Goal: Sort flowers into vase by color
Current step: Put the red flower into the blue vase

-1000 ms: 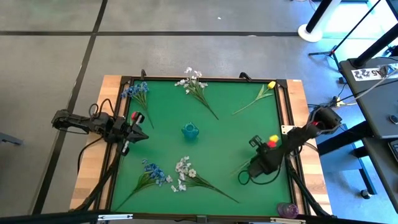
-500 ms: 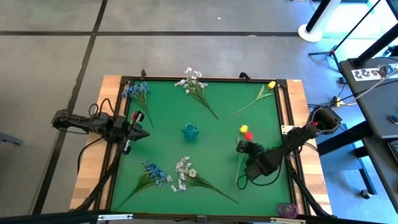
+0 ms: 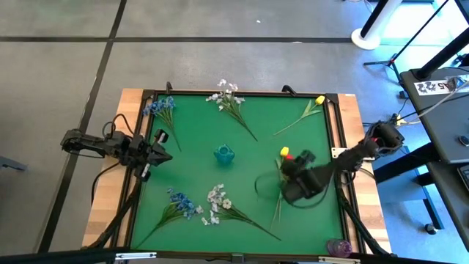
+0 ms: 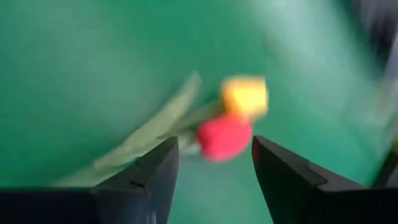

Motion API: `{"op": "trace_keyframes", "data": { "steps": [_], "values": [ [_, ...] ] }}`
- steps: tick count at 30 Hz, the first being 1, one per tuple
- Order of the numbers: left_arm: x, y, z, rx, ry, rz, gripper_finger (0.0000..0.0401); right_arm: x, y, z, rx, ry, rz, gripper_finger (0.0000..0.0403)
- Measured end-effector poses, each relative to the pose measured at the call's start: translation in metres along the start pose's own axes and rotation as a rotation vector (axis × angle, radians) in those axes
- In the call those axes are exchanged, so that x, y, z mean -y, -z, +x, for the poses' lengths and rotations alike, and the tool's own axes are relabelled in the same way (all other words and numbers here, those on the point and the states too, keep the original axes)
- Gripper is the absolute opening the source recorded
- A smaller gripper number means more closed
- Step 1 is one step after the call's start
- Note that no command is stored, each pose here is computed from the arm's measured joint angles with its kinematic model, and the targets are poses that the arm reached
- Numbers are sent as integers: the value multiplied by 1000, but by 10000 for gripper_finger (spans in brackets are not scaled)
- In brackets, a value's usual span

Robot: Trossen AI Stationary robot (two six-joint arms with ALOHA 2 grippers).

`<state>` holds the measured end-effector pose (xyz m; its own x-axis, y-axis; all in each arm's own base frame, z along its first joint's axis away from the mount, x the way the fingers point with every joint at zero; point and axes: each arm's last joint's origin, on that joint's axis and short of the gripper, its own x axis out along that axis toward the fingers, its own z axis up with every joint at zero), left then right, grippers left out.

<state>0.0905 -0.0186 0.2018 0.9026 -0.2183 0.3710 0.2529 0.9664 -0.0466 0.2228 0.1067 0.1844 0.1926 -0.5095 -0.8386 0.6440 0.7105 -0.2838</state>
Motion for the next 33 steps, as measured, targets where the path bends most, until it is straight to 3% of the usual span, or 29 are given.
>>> {"op": "trace_keyframes", "data": {
  "steps": [1,3,11,19,24,28,33],
  "values": [
    [0,0,0,0,0,0,1,1,0,1,-51,-19,129,195],
    [0,1,0,-6,0,0,1,-1,4,1,-117,-48,247,187],
    [3,17,1,-176,48,-20,1,-8,14,4,-126,-107,470,165],
    [15,25,9,-230,165,24,1,-5,-1,41,-149,-193,658,134],
    [23,31,17,-247,230,60,1,3,2,55,-199,-177,679,113],
    [26,30,23,-198,256,153,1,6,1,52,-207,-165,663,106],
    [27,32,26,-193,256,165,1,8,-3,42,-242,-188,637,108]
  ]
}}
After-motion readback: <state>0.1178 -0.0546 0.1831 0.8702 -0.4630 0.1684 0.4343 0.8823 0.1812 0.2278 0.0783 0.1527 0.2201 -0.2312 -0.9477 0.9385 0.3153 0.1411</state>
